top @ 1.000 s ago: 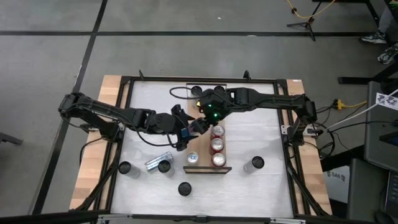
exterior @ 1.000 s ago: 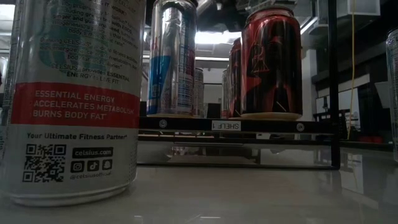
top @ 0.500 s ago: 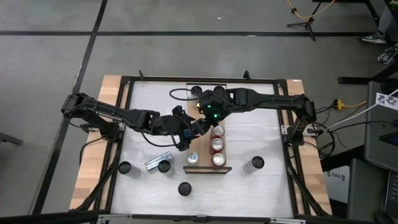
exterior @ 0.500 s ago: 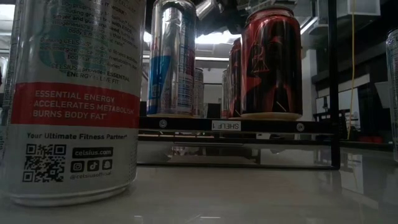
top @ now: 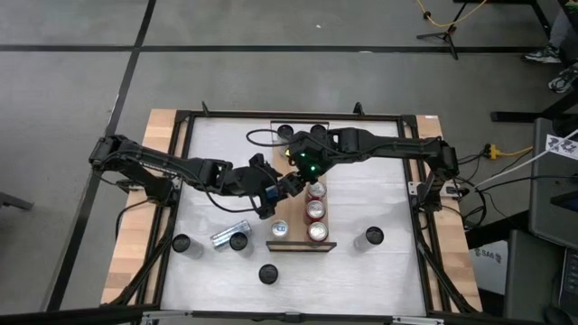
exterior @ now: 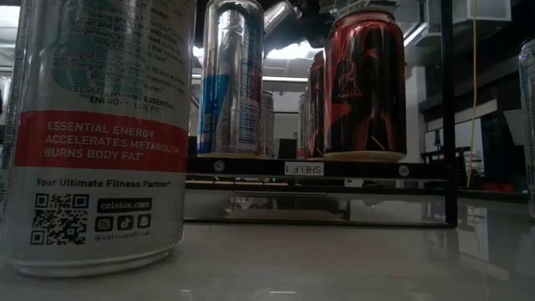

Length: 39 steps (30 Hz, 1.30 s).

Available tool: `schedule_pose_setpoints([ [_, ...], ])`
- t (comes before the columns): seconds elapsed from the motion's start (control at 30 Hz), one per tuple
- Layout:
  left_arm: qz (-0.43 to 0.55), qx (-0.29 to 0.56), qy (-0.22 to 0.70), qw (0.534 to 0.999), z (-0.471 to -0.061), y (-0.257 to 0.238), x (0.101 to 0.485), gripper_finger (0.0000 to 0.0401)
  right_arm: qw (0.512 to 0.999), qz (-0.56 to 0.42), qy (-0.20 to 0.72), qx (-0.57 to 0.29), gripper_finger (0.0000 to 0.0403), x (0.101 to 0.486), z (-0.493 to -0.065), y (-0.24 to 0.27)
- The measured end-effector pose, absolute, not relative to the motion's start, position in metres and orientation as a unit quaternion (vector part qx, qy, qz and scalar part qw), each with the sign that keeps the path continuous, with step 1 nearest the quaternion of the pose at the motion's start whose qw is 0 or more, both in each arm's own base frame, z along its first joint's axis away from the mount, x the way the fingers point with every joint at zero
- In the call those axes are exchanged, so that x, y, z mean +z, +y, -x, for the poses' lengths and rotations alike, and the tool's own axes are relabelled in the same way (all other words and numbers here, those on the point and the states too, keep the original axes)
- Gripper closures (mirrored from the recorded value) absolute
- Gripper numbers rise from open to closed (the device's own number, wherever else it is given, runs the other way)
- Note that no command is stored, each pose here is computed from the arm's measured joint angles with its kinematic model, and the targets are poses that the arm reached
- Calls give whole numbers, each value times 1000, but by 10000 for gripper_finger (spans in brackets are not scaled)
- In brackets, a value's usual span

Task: Place canned beverage on shelf
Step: Put the blue soda can on the shelf aligned with the other blue soda can

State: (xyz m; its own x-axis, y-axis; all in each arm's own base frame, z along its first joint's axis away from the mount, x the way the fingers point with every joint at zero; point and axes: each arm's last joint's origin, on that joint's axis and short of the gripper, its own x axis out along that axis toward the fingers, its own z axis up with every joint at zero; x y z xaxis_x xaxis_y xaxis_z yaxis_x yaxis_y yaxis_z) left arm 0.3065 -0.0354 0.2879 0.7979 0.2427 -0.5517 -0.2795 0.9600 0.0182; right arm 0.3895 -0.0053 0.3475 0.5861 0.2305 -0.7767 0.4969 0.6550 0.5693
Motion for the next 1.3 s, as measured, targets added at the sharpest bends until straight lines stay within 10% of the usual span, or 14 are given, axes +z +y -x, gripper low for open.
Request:
schedule_pose_setpoints([
  [0.47,37,128,288,948,-307,-36,288,179,795,-406,444,-81,148,348,-390,-5],
  [1.3,39,153,264,952,-306,-38,293,188,823,-359,431,-90,116,385,-369,-17],
])
